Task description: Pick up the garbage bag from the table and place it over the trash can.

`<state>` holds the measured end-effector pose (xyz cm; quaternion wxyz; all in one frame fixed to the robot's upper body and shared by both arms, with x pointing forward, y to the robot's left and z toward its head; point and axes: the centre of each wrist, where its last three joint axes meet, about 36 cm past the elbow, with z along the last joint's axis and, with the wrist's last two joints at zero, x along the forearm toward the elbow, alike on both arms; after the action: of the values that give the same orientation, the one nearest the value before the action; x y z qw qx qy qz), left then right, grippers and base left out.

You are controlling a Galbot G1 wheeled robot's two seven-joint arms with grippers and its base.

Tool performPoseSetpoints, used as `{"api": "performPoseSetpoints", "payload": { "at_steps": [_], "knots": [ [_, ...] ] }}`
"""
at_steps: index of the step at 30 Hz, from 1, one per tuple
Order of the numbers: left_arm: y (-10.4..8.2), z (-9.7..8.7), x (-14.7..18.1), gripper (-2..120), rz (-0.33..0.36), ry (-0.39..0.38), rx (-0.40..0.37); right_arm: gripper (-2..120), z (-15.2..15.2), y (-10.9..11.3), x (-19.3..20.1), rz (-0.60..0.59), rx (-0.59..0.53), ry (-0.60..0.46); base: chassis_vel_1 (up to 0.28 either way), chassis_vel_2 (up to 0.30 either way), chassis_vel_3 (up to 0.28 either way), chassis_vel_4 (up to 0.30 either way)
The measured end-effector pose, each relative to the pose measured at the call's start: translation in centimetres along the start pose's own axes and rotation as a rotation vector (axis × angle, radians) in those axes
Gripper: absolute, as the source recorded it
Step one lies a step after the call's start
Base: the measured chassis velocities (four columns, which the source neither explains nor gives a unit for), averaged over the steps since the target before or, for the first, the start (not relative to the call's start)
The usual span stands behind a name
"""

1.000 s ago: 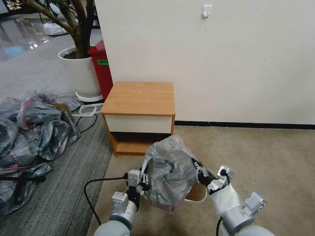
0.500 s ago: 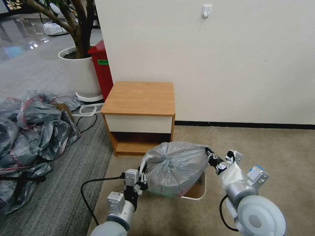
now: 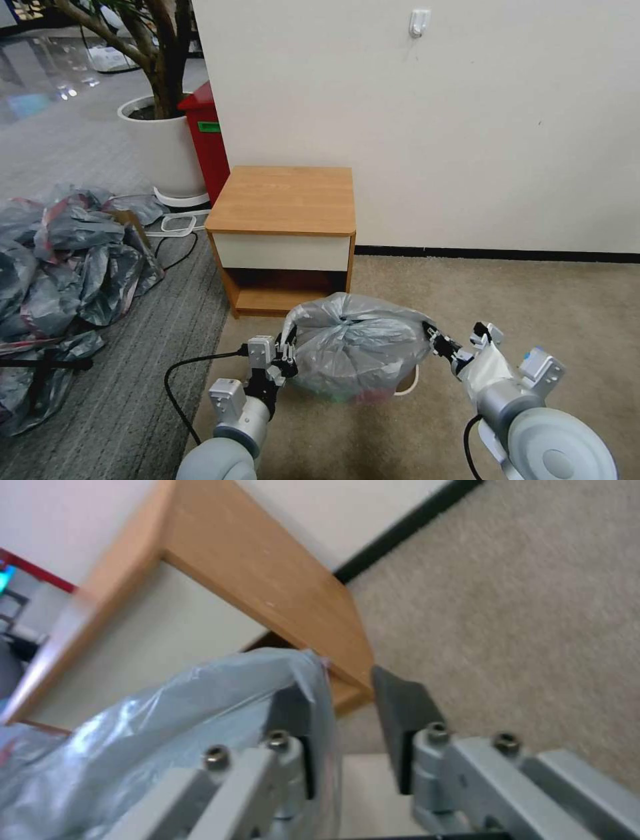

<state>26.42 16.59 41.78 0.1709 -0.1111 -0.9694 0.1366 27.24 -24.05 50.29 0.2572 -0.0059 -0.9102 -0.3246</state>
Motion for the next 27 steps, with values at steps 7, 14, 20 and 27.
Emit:
{"api": "performPoseSetpoints", "payload": {
  "at_steps": [7, 14, 20, 27],
  "knots": [
    [1.1, 0.2, -0.9, 7, -0.029, 0.006, -0.004, 47, -0.1, 2.1, 2.4, -0.053, 0.005, -0.013, 0.000, 0.000, 0.000, 0.000],
    [1.5, 0.0, -1.7, 7, -0.066, -0.015, -0.002, 71, 1.0, 2.8, 2.8, -0.047, -0.007, 0.051, 0.000, 0.000, 0.000, 0.000],
    [1.6, -0.8, -2.2, 7, -0.103, -0.081, -0.017, 96, 2.1, 3.5, 2.8, -0.080, -0.005, 0.116, 0.000, 0.000, 0.000, 0.000],
    [1.9, -1.3, -2.6, 7, -0.116, -0.124, -0.054, 100, 2.9, 4.5, 2.6, -0.130, -0.020, 0.150, 0.000, 0.000, 0.000, 0.000]
  ]
}}
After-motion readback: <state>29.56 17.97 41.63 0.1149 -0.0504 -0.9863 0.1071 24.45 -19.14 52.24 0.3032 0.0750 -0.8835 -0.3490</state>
